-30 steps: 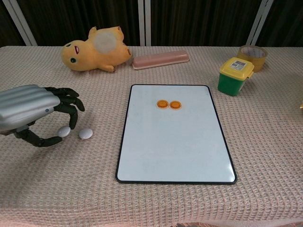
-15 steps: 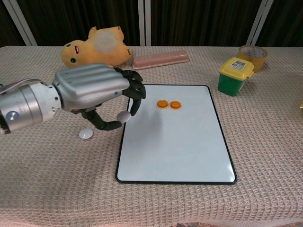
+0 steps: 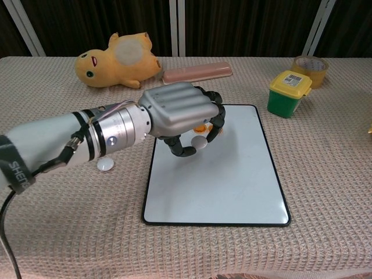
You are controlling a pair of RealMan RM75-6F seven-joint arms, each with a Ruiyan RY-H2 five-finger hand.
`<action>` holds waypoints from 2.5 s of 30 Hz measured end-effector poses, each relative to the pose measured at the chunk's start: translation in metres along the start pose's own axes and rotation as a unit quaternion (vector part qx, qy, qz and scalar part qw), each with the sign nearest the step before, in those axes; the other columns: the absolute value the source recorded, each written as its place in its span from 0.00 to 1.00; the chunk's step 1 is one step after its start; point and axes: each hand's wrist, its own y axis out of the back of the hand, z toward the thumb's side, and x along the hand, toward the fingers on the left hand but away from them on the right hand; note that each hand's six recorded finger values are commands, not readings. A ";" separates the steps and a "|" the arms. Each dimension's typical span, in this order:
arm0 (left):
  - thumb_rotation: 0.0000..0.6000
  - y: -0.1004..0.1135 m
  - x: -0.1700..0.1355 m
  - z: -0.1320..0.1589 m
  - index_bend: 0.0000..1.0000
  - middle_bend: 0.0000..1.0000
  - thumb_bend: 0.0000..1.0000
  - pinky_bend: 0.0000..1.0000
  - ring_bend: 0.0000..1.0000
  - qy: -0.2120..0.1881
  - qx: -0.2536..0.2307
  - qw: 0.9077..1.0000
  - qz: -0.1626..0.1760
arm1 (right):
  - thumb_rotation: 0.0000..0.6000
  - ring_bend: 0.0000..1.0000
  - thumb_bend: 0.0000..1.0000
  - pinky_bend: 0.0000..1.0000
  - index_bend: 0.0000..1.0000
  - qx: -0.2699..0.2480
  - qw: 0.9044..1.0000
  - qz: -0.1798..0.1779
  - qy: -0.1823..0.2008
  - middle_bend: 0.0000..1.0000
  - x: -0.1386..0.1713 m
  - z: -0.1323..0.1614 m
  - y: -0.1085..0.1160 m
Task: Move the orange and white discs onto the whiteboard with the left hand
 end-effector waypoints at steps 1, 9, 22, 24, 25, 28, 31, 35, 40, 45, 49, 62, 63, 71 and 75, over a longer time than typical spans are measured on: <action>1.00 -0.001 0.004 0.001 0.54 0.23 0.31 0.18 0.09 0.000 0.001 1.000 -0.003 | 1.00 0.00 0.31 0.00 0.00 0.000 1.000 -0.001 -0.001 0.00 0.000 -0.001 0.001; 1.00 -0.001 0.028 0.005 0.54 0.23 0.31 0.18 0.09 -0.004 -0.004 1.000 -0.017 | 1.00 0.00 0.32 0.00 0.00 -0.004 1.000 0.004 -0.006 0.00 -0.004 -0.006 -0.001; 1.00 -0.004 0.039 0.003 0.55 0.23 0.31 0.18 0.09 -0.001 0.005 1.000 -0.020 | 1.00 0.00 0.31 0.00 0.00 -0.006 1.000 0.001 -0.008 0.00 -0.005 -0.008 0.000; 1.00 -0.005 0.039 0.003 0.55 0.23 0.31 0.18 0.09 -0.001 0.005 1.000 -0.021 | 1.00 0.00 0.31 0.00 0.00 -0.007 1.000 0.002 -0.007 0.00 -0.005 -0.007 0.000; 1.00 -0.005 0.039 0.003 0.54 0.22 0.31 0.18 0.09 0.000 0.005 1.000 -0.022 | 1.00 0.00 0.32 0.00 0.00 -0.007 1.000 0.002 -0.006 0.00 -0.005 -0.007 0.000; 1.00 -0.007 0.039 0.002 0.50 0.22 0.31 0.18 0.09 0.001 0.005 1.000 -0.026 | 1.00 0.00 0.31 0.00 0.00 -0.006 1.000 0.001 -0.006 0.00 -0.004 -0.008 0.000; 1.00 -0.007 0.038 0.003 0.43 0.21 0.31 0.18 0.09 -0.001 0.005 1.000 -0.027 | 1.00 0.00 0.31 0.00 0.00 -0.006 1.000 0.000 -0.006 0.00 -0.004 -0.008 0.001; 1.00 -0.006 0.037 0.004 0.35 0.21 0.30 0.18 0.09 -0.005 0.003 1.000 -0.027 | 1.00 0.00 0.32 0.00 0.00 -0.006 1.000 -0.002 -0.006 0.00 -0.004 -0.007 0.003; 1.00 -0.005 0.035 0.005 0.26 0.20 0.27 0.18 0.09 -0.008 -0.005 1.000 -0.029 | 1.00 0.00 0.31 0.00 0.00 -0.006 1.000 -0.002 -0.004 0.00 -0.004 -0.006 0.003; 1.00 -0.001 0.030 0.003 0.27 0.19 0.27 0.18 0.09 -0.006 -0.003 1.000 -0.023 | 1.00 0.00 0.32 0.00 0.00 -0.006 1.000 -0.004 -0.002 0.00 -0.003 -0.005 0.004; 1.00 0.008 0.020 0.000 0.29 0.19 0.25 0.18 0.09 -0.004 -0.010 1.000 -0.012 | 1.00 0.00 0.31 0.00 0.00 -0.006 1.000 -0.005 0.000 0.00 -0.003 -0.004 0.005; 0.99 -0.010 -0.099 -0.055 0.33 0.19 0.24 0.18 0.09 0.068 -0.088 0.993 -0.046 | 1.00 0.00 0.31 0.00 0.00 -0.003 1.000 0.007 0.014 0.00 -0.005 0.005 -0.004; 0.98 -0.015 -0.109 -0.059 0.33 0.19 0.24 0.18 0.09 0.075 -0.094 0.991 -0.052 | 1.00 0.00 0.31 0.00 0.00 -0.004 1.000 0.009 0.016 0.00 -0.005 0.006 -0.005; 0.98 -0.037 -0.161 -0.075 0.34 0.20 0.25 0.17 0.09 0.111 -0.097 0.988 -0.046 | 1.00 0.00 0.32 0.00 0.00 -0.002 1.000 0.012 0.017 0.00 -0.005 0.009 -0.009; 0.98 -0.047 -0.167 -0.080 0.35 0.20 0.25 0.17 0.09 0.117 -0.093 0.988 -0.044 | 1.00 0.00 0.31 0.00 0.00 -0.001 1.000 0.010 0.016 0.00 -0.002 0.008 -0.007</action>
